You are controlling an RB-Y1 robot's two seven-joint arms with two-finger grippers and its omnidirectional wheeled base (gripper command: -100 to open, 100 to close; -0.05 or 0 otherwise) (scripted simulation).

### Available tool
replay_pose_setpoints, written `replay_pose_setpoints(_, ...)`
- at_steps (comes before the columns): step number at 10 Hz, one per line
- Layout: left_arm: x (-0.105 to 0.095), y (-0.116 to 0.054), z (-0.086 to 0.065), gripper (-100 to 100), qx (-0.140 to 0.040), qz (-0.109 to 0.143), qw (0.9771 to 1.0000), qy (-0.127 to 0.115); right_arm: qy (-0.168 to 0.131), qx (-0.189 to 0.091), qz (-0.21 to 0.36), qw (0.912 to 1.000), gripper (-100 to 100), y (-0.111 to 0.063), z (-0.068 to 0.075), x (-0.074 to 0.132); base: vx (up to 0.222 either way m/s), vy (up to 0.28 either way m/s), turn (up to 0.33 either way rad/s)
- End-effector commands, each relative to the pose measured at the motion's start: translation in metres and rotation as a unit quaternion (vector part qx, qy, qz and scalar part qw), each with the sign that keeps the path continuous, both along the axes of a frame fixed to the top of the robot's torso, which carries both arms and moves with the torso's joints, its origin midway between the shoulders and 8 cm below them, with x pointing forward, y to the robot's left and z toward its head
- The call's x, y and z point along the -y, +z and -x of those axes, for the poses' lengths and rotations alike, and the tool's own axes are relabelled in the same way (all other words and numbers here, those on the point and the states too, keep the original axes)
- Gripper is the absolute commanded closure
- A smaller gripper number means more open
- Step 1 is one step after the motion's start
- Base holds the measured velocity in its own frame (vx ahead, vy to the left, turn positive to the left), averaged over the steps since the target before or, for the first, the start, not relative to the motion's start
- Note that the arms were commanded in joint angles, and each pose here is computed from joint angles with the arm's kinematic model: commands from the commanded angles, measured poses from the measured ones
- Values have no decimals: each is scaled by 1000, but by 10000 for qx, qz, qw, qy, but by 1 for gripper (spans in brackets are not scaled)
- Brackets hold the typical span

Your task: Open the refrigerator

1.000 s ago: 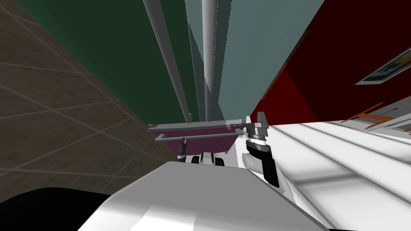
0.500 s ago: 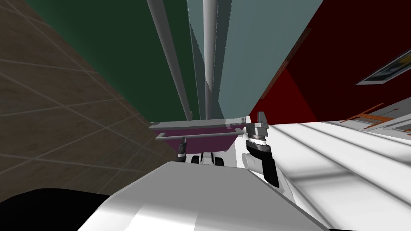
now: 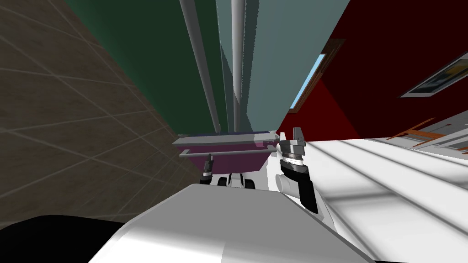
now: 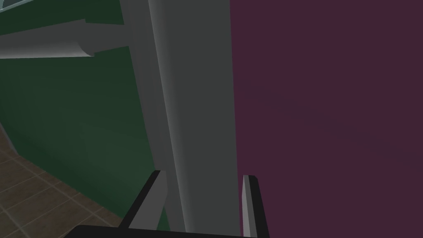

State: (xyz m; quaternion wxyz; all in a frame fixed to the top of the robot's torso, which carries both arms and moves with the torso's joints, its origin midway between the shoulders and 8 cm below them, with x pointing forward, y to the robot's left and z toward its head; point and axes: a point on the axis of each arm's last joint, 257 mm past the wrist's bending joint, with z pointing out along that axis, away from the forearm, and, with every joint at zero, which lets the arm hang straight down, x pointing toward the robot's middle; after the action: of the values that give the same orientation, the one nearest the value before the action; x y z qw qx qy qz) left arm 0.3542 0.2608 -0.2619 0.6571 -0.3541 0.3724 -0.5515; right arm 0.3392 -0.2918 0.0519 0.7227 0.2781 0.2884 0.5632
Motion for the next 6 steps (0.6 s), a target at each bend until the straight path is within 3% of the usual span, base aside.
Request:
replay_pose_setpoints(1,-1,0,-4,100,-29,2,10000,-9,0,0,0,10000,0,0,0,0,-49,-9,5)
replay_pose_setpoints(6,2,-2,1,100,-90,2,9999,-59,1,1,-1,10000,0,0,0,0,-167,-26,24)
